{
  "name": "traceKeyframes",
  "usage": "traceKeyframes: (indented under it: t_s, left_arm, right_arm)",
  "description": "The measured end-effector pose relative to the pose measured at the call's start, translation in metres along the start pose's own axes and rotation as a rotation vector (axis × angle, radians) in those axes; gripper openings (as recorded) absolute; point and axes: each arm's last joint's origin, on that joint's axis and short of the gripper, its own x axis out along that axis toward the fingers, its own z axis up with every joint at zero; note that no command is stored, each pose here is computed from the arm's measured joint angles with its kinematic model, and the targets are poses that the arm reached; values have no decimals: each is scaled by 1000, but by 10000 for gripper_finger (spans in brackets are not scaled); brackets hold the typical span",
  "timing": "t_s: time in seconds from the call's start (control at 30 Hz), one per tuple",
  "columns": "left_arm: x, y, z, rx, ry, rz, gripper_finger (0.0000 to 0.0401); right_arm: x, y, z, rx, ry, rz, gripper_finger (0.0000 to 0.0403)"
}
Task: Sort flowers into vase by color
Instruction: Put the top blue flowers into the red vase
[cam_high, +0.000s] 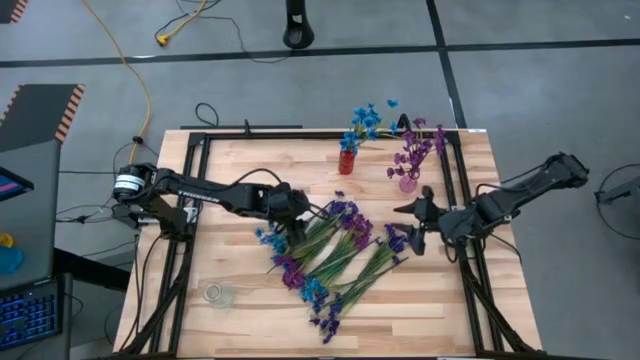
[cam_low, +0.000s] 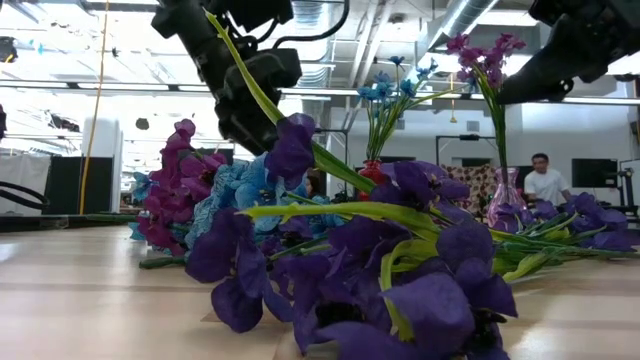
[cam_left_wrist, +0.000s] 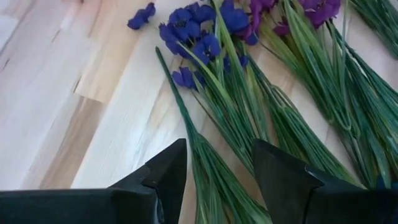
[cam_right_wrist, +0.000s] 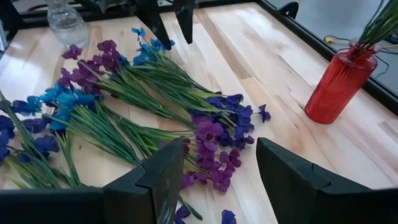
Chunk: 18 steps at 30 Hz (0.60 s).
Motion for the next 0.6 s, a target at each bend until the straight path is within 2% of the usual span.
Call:
traceKeyframes:
  t_s: [0.2,0.6]
  left_arm:
    - [6,1,-6,-9,49,9,170]
    - [40,2,-25,37,181,51,170]
  right_arm:
    - [9,6,-1,-9,11,-4,230]
    - [22,16,-3,-15,19,-11,230]
